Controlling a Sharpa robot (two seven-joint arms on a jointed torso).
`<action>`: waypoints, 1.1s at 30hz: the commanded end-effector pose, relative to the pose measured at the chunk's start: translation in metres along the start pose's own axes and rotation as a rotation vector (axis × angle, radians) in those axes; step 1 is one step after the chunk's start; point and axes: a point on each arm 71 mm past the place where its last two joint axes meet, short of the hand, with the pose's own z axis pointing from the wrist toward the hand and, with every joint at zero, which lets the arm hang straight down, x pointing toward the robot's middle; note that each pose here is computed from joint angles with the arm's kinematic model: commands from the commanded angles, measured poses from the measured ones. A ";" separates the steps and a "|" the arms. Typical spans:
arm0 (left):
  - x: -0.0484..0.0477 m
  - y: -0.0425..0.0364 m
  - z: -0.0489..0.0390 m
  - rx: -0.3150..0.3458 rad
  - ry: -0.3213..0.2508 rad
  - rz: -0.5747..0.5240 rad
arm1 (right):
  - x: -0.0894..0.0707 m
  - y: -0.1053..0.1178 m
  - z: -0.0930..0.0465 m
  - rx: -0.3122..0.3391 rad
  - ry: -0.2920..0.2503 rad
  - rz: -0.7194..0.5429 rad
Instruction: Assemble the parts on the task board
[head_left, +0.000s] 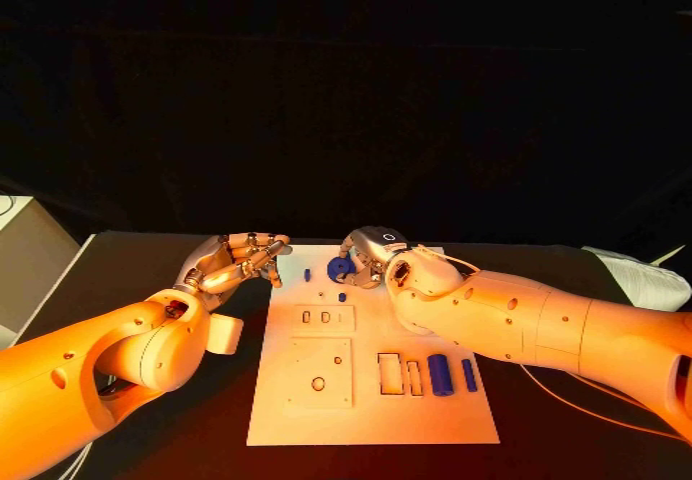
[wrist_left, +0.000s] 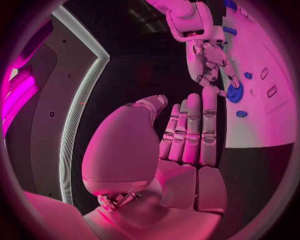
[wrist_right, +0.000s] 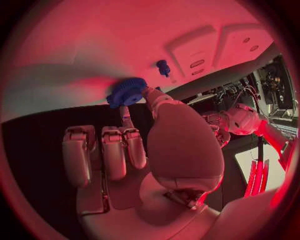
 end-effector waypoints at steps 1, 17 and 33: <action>0.0025 -0.0003 0.0012 0.007 0.018 -0.005 | 0.004 0.001 -0.001 -0.004 0.043 -0.007; 0.0016 0.0010 0.0026 0.006 0.013 -0.004 | 0.008 -0.007 -0.008 -0.001 0.114 -0.010; -0.0007 0.0015 0.0024 0.005 0.008 -0.001 | -0.006 -0.019 -0.024 -0.008 -0.023 0.028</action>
